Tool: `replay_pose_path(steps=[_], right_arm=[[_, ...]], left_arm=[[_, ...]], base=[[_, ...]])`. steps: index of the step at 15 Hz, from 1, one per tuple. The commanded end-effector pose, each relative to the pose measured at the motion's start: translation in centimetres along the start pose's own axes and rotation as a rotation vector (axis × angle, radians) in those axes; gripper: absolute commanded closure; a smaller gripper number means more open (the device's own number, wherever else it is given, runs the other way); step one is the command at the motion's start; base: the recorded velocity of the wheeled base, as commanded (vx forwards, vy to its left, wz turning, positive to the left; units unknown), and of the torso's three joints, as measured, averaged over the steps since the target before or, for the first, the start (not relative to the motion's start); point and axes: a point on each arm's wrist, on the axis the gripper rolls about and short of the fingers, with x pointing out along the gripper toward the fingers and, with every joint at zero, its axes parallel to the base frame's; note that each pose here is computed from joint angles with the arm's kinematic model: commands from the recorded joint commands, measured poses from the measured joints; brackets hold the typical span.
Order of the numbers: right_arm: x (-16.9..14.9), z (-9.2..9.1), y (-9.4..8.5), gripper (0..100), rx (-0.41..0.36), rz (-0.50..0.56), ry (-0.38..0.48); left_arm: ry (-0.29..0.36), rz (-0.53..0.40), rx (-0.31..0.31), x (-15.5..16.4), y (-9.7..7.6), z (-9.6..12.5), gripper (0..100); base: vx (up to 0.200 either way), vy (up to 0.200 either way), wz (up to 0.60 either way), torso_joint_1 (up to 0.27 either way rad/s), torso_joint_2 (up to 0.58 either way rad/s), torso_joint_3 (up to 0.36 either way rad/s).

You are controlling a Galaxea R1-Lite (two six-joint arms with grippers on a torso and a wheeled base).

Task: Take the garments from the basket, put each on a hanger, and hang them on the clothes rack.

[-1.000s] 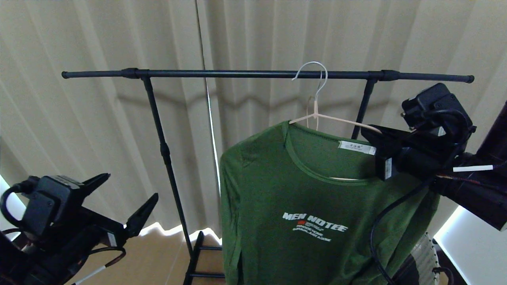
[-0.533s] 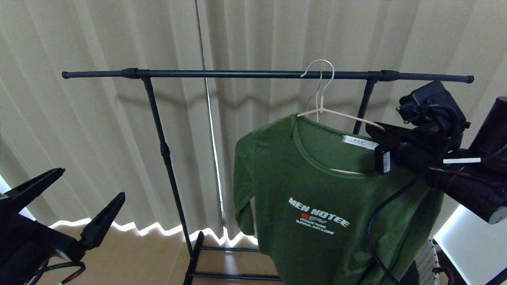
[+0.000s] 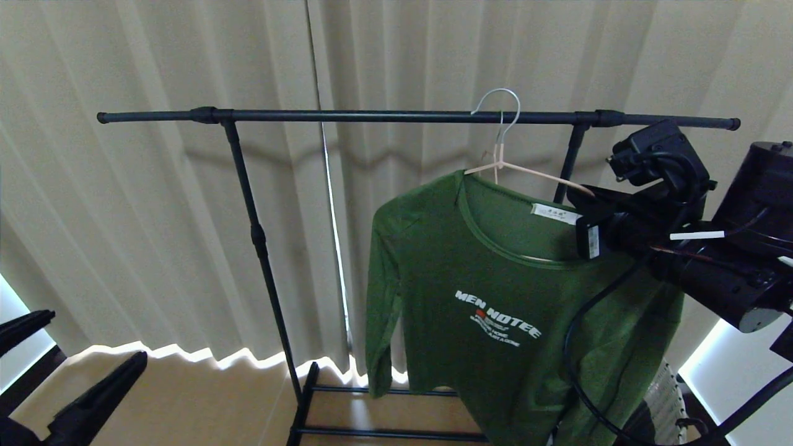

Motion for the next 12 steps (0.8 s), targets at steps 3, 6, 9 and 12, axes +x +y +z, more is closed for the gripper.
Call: replay_pose_path(steps=[3, 6, 9, 12], right_arm=[[0.4, -0.1, 0.2, 100, -0.003, 0.002, 0.007], [0.7, -0.2, 0.3, 100, -0.004, -0.004, 0.012], [1.3, -0.2, 0.5, 100, -0.003, -0.004, 0.014], [1.7, -0.3, 0.6, 100, -0.004, -0.009, 0.018]], left_arm=[[-0.062, 0.015, -0.006, -1.0, 0.2, 0.7, 0], [-0.06, 0.015, -0.006, -1.0, 0.2, 0.7, 0], [-0.053, 0.013, -0.005, -0.9, 0.2, 0.5, 0], [-0.052, 0.011, -0.007, -0.9, 0.1, 0.5, 0]], base=[[0.0, 0.0, 0.0, 0.0, 0.0, 0.0], [0.0, 0.0, 0.0, 0.0, 0.0, 0.0], [0.0, 0.0, 0.0, 0.0, 0.0, 0.0], [0.0, 0.0, 0.0, 0.0, 0.0, 0.0]])
